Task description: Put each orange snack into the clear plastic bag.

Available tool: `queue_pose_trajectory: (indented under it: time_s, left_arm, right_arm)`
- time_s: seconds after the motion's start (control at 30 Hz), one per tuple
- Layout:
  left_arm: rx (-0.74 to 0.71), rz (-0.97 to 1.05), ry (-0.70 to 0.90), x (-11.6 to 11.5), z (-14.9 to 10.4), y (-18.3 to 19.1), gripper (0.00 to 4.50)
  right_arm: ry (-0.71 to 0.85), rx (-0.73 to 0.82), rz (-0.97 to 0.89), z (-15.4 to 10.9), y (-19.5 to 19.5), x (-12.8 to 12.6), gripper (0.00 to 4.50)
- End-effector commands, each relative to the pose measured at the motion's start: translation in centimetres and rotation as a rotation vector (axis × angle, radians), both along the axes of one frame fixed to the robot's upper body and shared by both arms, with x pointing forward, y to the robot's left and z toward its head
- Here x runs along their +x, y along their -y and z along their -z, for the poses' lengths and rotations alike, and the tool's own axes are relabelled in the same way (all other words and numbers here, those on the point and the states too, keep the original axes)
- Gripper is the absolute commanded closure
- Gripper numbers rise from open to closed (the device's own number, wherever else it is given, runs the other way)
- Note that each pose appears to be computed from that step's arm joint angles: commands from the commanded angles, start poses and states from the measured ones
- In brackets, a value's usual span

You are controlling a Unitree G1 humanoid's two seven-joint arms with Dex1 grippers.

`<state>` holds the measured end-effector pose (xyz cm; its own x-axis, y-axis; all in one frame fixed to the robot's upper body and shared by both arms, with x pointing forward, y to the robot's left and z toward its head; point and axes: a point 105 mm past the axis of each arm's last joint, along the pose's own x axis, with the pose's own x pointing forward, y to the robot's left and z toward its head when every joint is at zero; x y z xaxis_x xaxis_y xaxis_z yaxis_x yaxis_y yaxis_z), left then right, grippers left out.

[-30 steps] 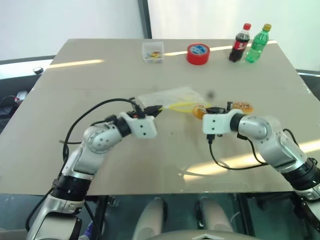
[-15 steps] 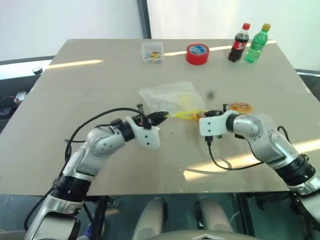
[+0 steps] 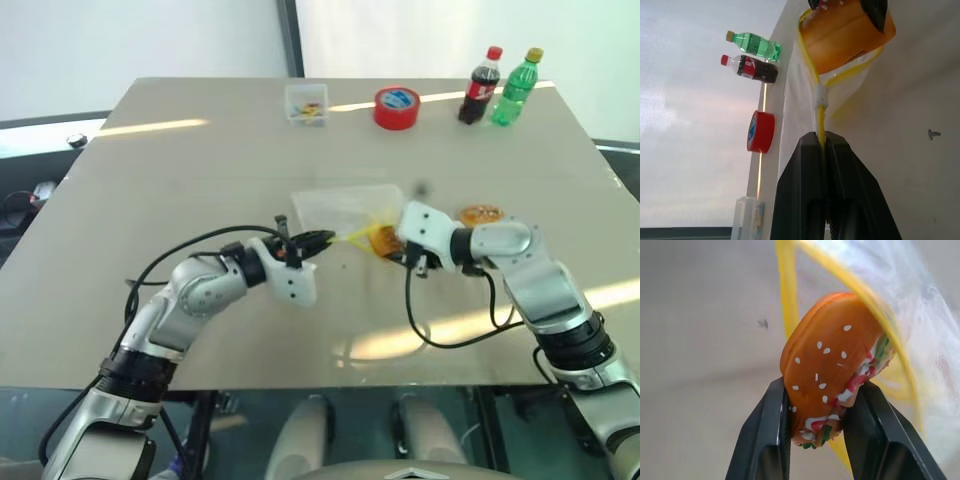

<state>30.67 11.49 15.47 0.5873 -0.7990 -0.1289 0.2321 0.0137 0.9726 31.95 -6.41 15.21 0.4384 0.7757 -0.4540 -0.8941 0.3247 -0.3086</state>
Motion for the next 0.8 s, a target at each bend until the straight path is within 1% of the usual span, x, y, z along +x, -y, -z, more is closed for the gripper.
queue_pose_trajectory:
  time_s: [0.03, 0.1, 0.33, 0.4, 0.53, 0.67, 0.8]
  left_arm:
    - [-0.005, 0.046, 0.026, -0.6, -0.6, 0.4, 4.50]
    - [-0.020, 0.059, 0.018, -0.8, -0.6, 0.6, 4.50]
    - [-0.077, 0.062, -0.010, -1.1, -0.9, 0.7, 4.50]
    - [-0.092, 0.055, -0.020, -1.0, -0.9, 0.6, 4.50]
    - [-0.176, 0.018, -0.071, -0.7, -1.3, 0.3, 4.50]
    - [-0.218, 0.000, -0.113, -0.7, -1.3, 0.1, 4.50]
    - [-0.242, -0.023, -0.152, -0.5, -1.1, -0.3, 4.50]
  right_arm:
    - [-0.101, 0.174, 0.059, -1.2, -0.1, 0.2, 3.08]
    - [-0.196, 0.268, 0.121, -0.8, -0.1, 0.7, 3.08]
    - [-0.413, 0.492, 0.265, -0.3, -0.2, 1.6, 3.08]
    - [-0.448, 0.536, 0.293, -0.2, -0.3, 1.8, 3.08]
    - [-0.505, 0.651, 0.296, -0.7, -1.3, 1.7, 3.08]
    - [-0.520, 0.749, 0.289, -1.1, -2.2, 1.7, 3.08]
    - [-0.523, 0.765, 0.244, -1.5, -3.0, 1.3, 3.08]
